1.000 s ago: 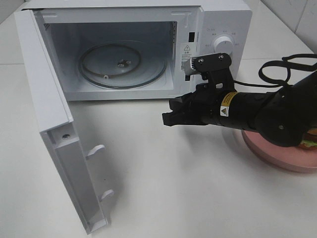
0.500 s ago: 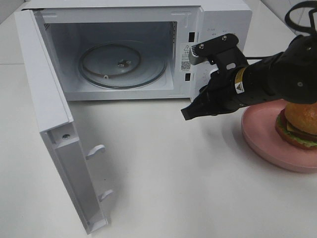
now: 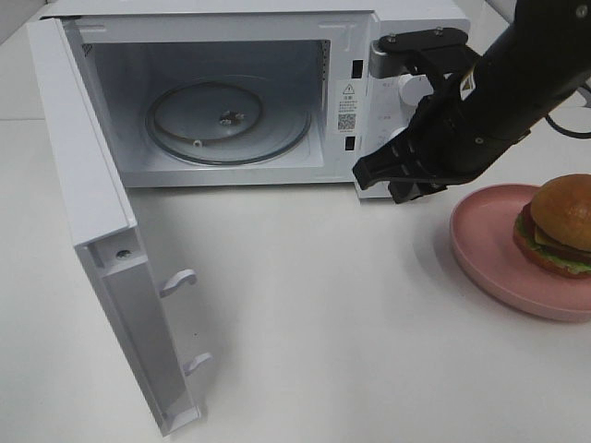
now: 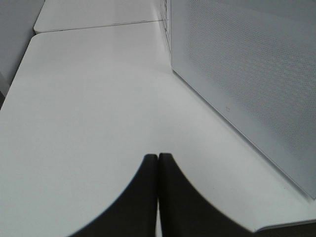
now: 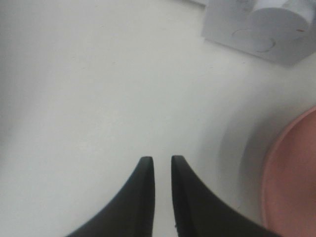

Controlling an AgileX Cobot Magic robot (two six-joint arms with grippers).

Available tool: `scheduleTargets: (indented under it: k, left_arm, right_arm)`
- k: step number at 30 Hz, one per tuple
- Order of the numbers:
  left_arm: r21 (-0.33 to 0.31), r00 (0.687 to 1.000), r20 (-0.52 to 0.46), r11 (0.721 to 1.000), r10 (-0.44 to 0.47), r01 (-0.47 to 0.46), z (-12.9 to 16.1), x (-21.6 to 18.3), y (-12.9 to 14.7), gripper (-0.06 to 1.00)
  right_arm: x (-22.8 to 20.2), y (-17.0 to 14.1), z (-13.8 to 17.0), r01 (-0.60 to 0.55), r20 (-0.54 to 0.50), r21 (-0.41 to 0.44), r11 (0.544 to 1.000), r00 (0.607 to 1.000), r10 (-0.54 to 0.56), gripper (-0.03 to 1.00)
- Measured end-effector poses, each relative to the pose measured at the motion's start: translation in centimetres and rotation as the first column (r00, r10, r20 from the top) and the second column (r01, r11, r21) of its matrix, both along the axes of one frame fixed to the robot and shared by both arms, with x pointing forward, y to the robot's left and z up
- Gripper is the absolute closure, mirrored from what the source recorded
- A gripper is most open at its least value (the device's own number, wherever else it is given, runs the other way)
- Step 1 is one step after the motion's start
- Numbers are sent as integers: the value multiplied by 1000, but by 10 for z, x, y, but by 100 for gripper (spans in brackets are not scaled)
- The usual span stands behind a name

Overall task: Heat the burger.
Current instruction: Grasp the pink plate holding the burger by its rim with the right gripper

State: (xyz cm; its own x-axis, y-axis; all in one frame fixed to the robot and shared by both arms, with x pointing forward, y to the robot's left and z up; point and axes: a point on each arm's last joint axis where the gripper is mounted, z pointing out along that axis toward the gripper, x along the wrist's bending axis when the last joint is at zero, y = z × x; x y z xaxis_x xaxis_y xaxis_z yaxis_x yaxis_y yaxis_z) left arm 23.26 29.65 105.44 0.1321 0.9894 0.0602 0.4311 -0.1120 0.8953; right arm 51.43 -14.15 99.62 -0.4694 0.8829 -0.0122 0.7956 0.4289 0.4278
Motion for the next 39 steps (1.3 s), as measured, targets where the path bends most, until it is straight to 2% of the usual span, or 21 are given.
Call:
scheduleTargets:
  k: [1, 5, 6, 7, 9, 15, 17, 23, 25, 28, 33, 39]
  left_arm:
    - [0, 1000, 0, 1000, 0, 0, 0, 0, 0, 94]
    - [0, 1000, 0, 1000, 0, 0, 0, 0, 0, 94]
    - [0, 1000, 0, 1000, 0, 0, 0, 0, 0, 94]
    - [0, 1000, 0, 1000, 0, 0, 0, 0, 0, 94]
    - [0, 1000, 0, 1000, 0, 0, 0, 0, 0, 94]
    - [0, 1000, 0, 1000, 0, 0, 0, 0, 0, 94]
    - [0, 1000, 0, 1000, 0, 0, 0, 0, 0, 94]
    - [0, 1000, 0, 1000, 0, 0, 0, 0, 0, 94]
    - [0, 1000, 0, 1000, 0, 0, 0, 0, 0, 94]
    - [0, 1000, 0, 1000, 0, 0, 0, 0, 0, 94]
    - [0, 1000, 0, 1000, 0, 0, 0, 0, 0, 94]
    - [0, 1000, 0, 1000, 0, 0, 0, 0, 0, 94]
  right_arm:
    - [0, 4, 7, -9, -33, 21, 1000, 999, 10, 82]
    - [4, 3, 17, 18, -49, 60, 998, 999, -15, 82]
    - [11, -6, 21, 72, -62, 89, 993, 996, -67, 82]
    - [11, -6, 21, 72, -62, 89, 993, 996, -67, 82]
    - [19, -27, 23, 155, -104, 102, 983, 984, -144, 82]
    - [23, -63, 28, 268, -152, 92, 959, 956, -253, 81]
    - [20, -77, 39, 304, -145, 100, 948, 947, -288, 81]
    - [4, -90, 65, 319, -107, 104, 942, 945, -309, 80]
    - [-15, -97, 84, 336, -82, 86, 938, 941, -329, 79]
    - [-21, -100, 89, 338, -68, 83, 937, 940, -333, 78]
    - [-71, -113, 101, 348, 1, 85, 934, 937, -349, 77]
    - [-89, -117, 98, 345, 28, 97, 934, 937, -349, 74]
